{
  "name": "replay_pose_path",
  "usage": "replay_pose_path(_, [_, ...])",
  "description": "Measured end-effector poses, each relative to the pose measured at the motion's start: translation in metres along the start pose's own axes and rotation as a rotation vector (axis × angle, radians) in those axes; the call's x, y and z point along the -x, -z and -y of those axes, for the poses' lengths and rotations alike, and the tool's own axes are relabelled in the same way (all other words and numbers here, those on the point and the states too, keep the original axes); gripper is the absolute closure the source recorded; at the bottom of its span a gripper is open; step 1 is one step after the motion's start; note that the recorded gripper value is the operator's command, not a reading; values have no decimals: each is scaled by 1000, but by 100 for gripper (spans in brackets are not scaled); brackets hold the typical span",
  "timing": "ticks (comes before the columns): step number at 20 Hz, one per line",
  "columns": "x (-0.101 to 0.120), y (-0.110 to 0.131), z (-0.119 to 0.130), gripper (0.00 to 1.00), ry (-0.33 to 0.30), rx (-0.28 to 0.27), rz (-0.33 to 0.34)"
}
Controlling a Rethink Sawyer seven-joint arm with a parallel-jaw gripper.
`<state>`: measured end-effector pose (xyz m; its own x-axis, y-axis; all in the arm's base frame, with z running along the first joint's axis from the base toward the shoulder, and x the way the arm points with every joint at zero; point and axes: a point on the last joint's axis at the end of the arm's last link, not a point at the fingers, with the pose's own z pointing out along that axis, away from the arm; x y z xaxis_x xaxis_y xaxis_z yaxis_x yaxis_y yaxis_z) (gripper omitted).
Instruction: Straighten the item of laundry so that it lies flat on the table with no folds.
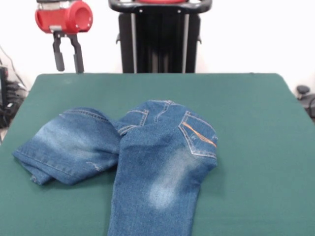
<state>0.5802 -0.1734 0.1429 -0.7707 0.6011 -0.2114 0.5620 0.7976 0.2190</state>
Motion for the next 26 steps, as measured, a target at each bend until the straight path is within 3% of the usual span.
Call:
replay_pose_path(9, [-28,-41,13,0,68,21,21])
replay_pose_path(15, [-56,-73,16,0,92,51,-5])
replay_pose_path(26, [-79,-95,16,0,87,72,-56])
